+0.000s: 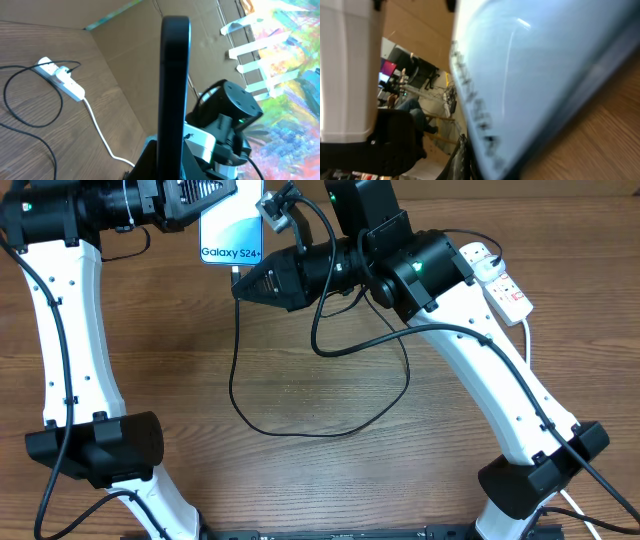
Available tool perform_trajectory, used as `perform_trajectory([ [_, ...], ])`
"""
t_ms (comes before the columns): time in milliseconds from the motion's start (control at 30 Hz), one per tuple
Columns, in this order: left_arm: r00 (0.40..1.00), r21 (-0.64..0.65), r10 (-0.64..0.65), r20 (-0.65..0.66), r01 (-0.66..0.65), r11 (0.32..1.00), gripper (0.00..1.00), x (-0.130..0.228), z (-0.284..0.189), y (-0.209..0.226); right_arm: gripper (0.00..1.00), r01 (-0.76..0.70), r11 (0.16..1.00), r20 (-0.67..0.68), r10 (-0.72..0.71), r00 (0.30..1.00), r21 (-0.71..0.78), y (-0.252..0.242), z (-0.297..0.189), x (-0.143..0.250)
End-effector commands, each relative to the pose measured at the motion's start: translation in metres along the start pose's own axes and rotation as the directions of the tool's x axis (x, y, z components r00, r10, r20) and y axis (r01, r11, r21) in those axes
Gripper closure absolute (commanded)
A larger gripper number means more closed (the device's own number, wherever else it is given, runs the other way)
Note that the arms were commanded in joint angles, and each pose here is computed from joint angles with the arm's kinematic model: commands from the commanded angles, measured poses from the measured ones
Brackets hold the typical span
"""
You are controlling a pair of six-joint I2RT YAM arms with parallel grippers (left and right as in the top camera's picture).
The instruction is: Plug charger to phone and switch on socket
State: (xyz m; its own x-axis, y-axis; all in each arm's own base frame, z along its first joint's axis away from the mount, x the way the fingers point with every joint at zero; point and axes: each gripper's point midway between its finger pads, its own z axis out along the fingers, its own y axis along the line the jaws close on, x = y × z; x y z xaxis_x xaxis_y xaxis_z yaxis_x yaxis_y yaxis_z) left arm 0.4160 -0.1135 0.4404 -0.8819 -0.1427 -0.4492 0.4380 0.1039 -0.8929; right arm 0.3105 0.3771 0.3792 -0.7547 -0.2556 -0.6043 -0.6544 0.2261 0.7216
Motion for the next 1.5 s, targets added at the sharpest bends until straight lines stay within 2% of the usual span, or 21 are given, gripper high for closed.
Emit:
perform_trajectory([
  [0, 1.000, 0.054, 0.012, -0.025, -0.011, 0.998, 0.96, 0.005, 0.002, -0.015, 0.96, -0.049, 0.997, 0.033, 0.047, 0.998, 0.062, -0.011, -0.004, -0.004],
  [767, 1.000, 0.055, 0.018, -0.025, -0.017, 0.998, 0.96, 0.005, 0.002, -0.015, 0.96, -0.064, 0.997, 0.010, 0.065, 0.998, -0.041, 0.010, -0.001, -0.004],
  [1467, 0.999, 0.054, 0.025, -0.024, -0.024, 0.998, 0.96, 0.004, 0.002, -0.015, 0.96, -0.137, 0.989, 0.028, 0.139, 0.990, -0.049, 0.012, -0.002, -0.010],
])
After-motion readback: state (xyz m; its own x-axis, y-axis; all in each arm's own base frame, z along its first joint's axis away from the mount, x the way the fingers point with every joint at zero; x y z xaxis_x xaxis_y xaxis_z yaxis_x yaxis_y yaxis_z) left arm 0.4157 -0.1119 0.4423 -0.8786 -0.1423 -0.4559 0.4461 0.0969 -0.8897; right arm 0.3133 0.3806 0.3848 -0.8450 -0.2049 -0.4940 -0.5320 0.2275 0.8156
